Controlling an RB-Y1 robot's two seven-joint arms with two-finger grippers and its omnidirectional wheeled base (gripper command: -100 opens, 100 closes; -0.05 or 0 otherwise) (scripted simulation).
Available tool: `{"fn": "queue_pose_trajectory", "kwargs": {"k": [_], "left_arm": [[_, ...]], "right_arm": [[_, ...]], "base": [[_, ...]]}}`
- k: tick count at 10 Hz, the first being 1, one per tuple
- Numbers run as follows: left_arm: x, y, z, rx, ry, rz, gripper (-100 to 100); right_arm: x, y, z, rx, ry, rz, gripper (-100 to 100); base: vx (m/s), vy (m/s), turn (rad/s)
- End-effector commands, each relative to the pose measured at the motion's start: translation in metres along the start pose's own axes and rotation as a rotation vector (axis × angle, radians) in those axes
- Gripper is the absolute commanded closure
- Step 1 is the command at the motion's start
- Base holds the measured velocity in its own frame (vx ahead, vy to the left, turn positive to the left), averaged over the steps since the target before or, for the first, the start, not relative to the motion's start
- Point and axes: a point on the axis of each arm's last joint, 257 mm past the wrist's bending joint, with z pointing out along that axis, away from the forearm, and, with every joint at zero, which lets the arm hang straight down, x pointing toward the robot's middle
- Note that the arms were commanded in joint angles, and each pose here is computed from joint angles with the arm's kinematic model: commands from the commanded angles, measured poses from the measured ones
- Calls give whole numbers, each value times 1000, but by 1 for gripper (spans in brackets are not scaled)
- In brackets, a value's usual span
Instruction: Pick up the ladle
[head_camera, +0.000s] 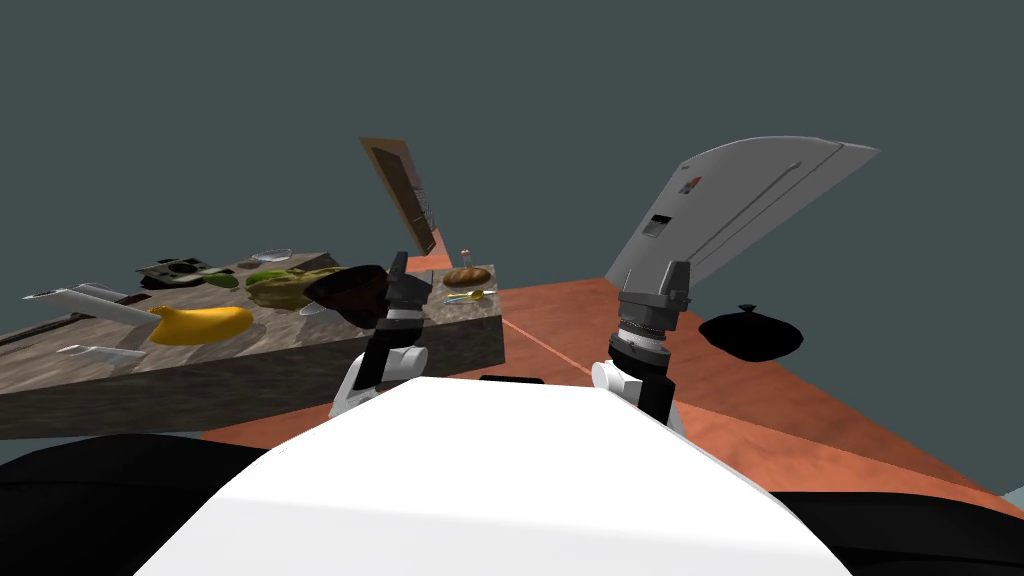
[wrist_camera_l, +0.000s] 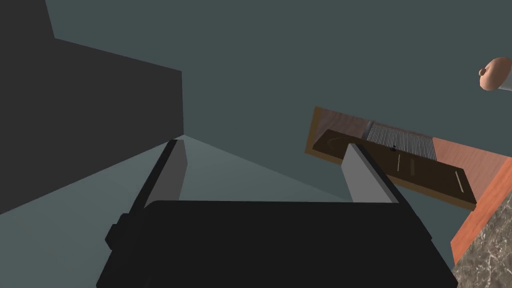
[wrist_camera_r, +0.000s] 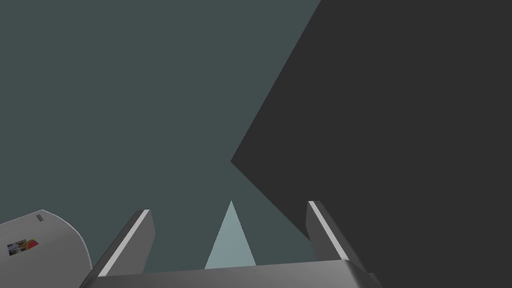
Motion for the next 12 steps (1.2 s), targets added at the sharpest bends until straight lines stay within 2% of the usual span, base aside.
{"fn": "queue_pose_trajectory", "kwargs": {"k": [1,8,12], "left_arm": [[-2,6,1,-28,-5,2,-100],[-27,35,10,-167,-44,17,-100],[-37,53,8,-247,-67,19,-100]], "right_arm": [[0,0,0,0,0,0,0],[0,0,0,0,0,0,0],[0,0,0,0,0,0,0]], "base": [[-27,-34,-41],[-28,-37,-88],[-15,-24,-61]]}}
